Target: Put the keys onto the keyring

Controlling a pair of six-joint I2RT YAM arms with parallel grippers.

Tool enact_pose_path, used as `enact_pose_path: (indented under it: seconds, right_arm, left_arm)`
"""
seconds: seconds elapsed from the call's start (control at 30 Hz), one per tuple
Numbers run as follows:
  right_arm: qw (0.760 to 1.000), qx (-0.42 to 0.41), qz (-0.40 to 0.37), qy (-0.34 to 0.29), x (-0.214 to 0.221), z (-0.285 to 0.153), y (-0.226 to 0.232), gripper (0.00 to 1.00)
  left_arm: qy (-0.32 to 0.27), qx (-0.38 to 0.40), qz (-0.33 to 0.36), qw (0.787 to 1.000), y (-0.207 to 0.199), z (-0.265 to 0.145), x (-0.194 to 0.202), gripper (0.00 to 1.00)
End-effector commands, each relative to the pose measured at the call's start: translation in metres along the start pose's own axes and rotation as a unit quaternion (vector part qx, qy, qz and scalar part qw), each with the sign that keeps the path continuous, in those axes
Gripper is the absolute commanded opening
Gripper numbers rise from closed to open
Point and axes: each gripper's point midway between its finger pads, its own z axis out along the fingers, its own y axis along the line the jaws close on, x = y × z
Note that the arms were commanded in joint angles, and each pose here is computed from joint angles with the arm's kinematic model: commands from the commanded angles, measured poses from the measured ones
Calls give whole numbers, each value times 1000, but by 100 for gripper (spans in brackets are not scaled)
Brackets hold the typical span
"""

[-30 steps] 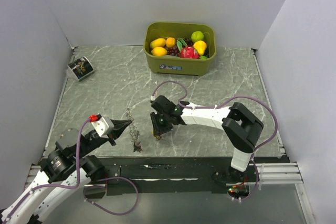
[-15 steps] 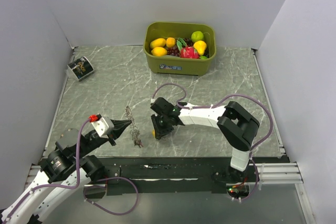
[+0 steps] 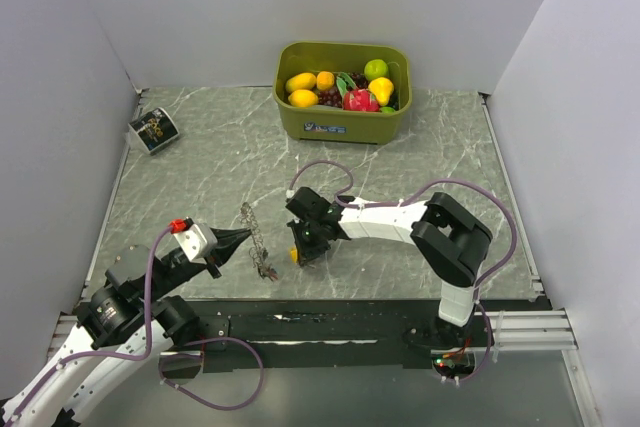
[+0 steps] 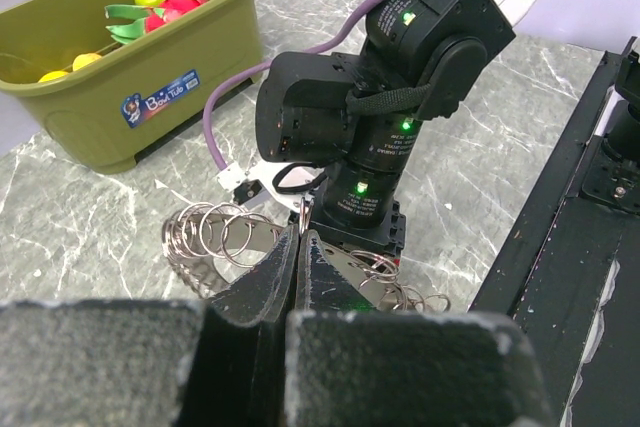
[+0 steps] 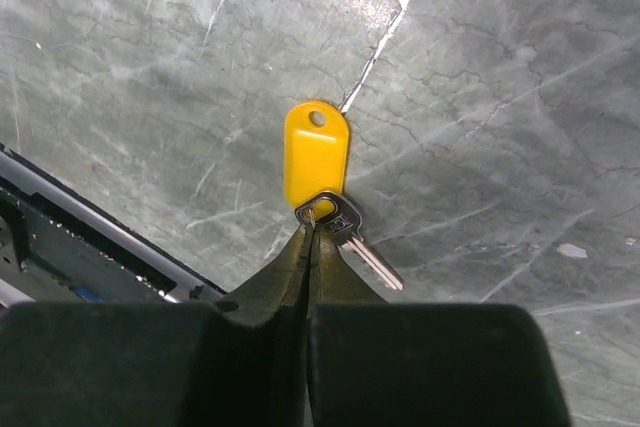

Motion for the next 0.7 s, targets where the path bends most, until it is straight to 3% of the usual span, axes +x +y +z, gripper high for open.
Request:
enact_pose_path:
  seconds: [0.0, 0.5, 0.67]
  right_arm:
    - [999, -18, -12, -48, -15, -21, 12, 0]
    - [979, -69, -96, -168, -18, -94, 12, 0]
    - [955, -67, -135, -256, -26, -138, 5, 0]
  left_arm:
    - [-43, 6, 14, 999, -1, -1, -24, 1]
    - [-22, 104, 5, 994, -31, 20, -21, 1]
    - [-27, 127, -8, 991, -38, 28, -21, 1]
